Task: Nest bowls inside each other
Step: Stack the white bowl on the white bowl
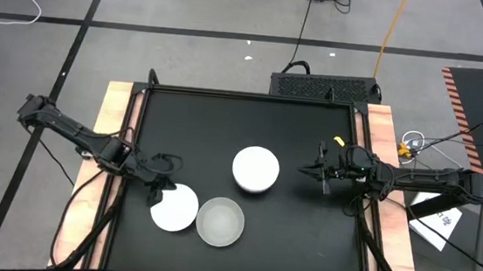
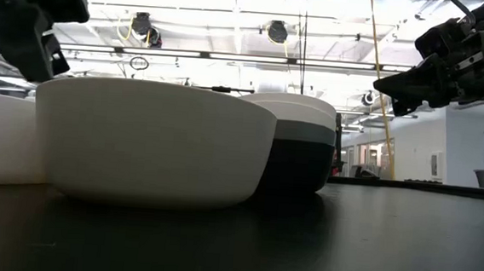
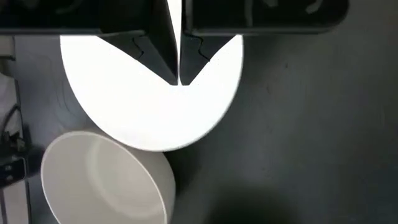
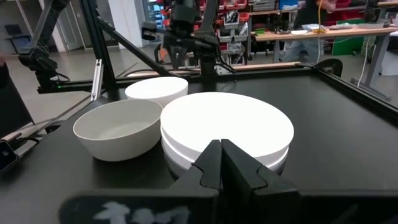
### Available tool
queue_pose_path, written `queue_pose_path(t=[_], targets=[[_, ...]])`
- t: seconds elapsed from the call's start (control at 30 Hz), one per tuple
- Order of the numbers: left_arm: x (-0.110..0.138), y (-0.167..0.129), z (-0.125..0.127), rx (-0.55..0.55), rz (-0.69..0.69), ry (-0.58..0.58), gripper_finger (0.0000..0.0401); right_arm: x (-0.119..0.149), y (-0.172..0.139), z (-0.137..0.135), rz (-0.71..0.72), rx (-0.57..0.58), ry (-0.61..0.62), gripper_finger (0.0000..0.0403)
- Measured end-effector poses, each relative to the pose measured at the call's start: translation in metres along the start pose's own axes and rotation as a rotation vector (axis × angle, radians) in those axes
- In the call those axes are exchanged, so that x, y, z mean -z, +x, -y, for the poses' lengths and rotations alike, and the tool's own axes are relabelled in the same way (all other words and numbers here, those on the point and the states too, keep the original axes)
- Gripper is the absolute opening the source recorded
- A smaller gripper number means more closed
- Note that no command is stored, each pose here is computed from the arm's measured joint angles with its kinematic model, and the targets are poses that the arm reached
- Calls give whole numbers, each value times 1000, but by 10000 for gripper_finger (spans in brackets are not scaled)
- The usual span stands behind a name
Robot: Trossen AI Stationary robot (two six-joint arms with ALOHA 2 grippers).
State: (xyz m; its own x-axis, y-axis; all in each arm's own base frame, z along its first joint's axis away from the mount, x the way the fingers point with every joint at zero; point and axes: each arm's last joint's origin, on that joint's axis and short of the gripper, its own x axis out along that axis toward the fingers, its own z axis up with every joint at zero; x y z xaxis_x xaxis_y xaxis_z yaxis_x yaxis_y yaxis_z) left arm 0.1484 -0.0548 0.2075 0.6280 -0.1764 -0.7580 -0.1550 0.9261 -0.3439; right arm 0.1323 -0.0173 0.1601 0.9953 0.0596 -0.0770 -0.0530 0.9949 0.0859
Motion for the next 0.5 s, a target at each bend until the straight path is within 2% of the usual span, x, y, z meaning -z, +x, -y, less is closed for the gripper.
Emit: queue_pose_path(t=[0.5], targets=[[2,0,3,28,-24,25,17,0,0,0,-1,0,1,0]])
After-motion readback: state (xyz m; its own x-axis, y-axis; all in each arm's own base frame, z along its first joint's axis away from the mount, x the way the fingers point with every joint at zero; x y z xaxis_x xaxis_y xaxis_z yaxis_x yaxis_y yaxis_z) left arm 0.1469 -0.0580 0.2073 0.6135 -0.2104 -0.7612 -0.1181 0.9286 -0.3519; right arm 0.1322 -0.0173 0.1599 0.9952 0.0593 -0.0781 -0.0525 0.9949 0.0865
